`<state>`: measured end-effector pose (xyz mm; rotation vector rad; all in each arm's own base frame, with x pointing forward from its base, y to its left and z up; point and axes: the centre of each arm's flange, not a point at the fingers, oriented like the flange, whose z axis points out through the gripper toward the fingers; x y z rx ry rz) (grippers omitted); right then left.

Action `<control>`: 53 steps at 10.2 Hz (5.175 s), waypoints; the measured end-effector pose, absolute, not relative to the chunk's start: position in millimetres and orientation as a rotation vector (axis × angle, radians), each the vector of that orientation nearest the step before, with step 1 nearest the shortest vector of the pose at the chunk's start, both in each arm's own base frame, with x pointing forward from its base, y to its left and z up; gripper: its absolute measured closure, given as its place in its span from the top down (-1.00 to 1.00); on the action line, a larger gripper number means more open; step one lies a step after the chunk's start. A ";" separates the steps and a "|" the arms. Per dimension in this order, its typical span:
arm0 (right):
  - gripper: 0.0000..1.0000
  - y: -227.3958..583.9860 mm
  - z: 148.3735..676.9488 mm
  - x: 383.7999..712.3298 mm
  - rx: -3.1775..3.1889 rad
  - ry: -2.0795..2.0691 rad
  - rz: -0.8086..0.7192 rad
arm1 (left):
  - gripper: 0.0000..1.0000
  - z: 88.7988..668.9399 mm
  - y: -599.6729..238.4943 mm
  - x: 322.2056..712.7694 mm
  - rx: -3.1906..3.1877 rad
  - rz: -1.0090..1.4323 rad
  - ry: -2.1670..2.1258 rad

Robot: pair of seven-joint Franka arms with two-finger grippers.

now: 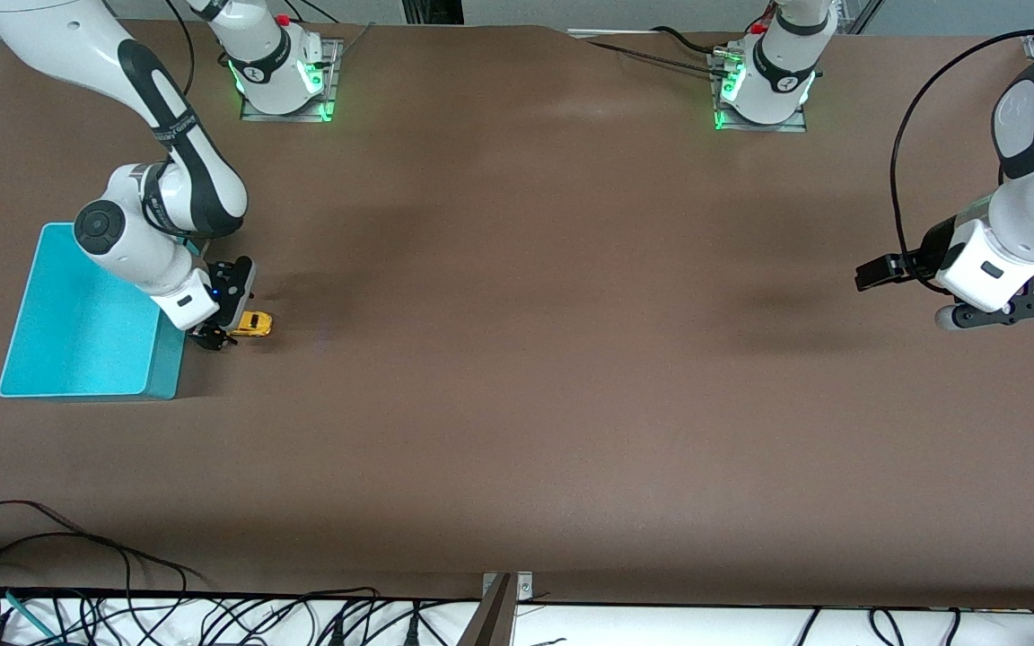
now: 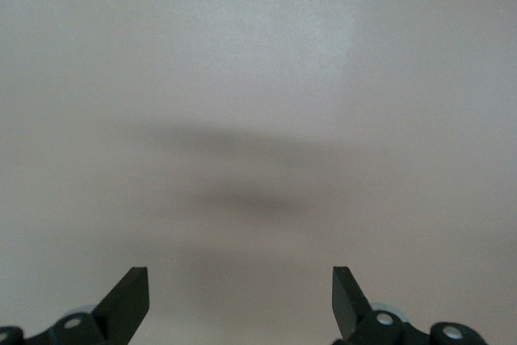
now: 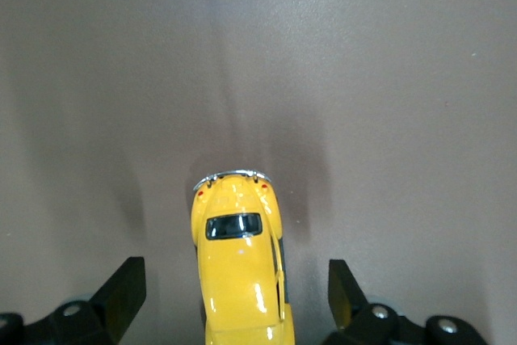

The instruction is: Wind up and store yellow beetle car

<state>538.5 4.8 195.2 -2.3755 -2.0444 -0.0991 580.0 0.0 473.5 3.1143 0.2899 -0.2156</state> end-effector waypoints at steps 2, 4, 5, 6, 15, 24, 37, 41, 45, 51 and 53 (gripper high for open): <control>0.49 5.2 195.5 538.9 -2.357 -2.070 -0.103 | 1.00 473.5 0.0 580.0 3.114 -0.216 0.289; -0.12 5.3 197.1 539.6 -2.329 -2.106 -0.109 | 1.00 473.5 0.0 580.0 3.114 -0.216 0.289; -0.12 5.5 197.3 540.0 -2.319 -2.119 -0.111 | 1.00 473.5 0.0 580.0 3.114 -0.216 0.289; -0.13 5.6 198.3 541.0 -2.309 -2.136 -0.117 | 1.00 473.5 0.0 580.0 3.114 -0.216 0.289; -0.13 0.2 331.3 543.6 -2.242 -2.229 -0.070 | 1.00 472.9 0.0 580.1 3.114 -0.217 0.289; -0.13 -168.0 306.6 529.7 -1.991 -2.373 0.020 | 1.00 472.8 0.1 580.1 3.114 -0.218 0.289; 0.61 -221.9 234.4 550.7 -1.916 -2.250 -0.008 | 1.00 472.1 0.1 580.2 3.113 -0.220 0.289; 1.00 -202.5 296.4 574.5 -2.196 -2.104 -0.025 | 1.00 471.9 0.2 580.2 3.113 -0.221 0.289; 1.00 -126.9 382.1 582.9 -2.552 -1.761 -0.027 | 1.00 471.9 0.3 580.3 3.113 -0.221 0.287; 1.00 11.4 501.5 541.0 -3.012 -0.836 -0.025 | 1.00 471.8 0.2 580.3 3.113 -0.221 0.286; 1.00 21.8 516.3 529.9 -3.032 -0.584 -0.033 | 1.00 471.8 0.4 580.3 3.113 -0.221 0.287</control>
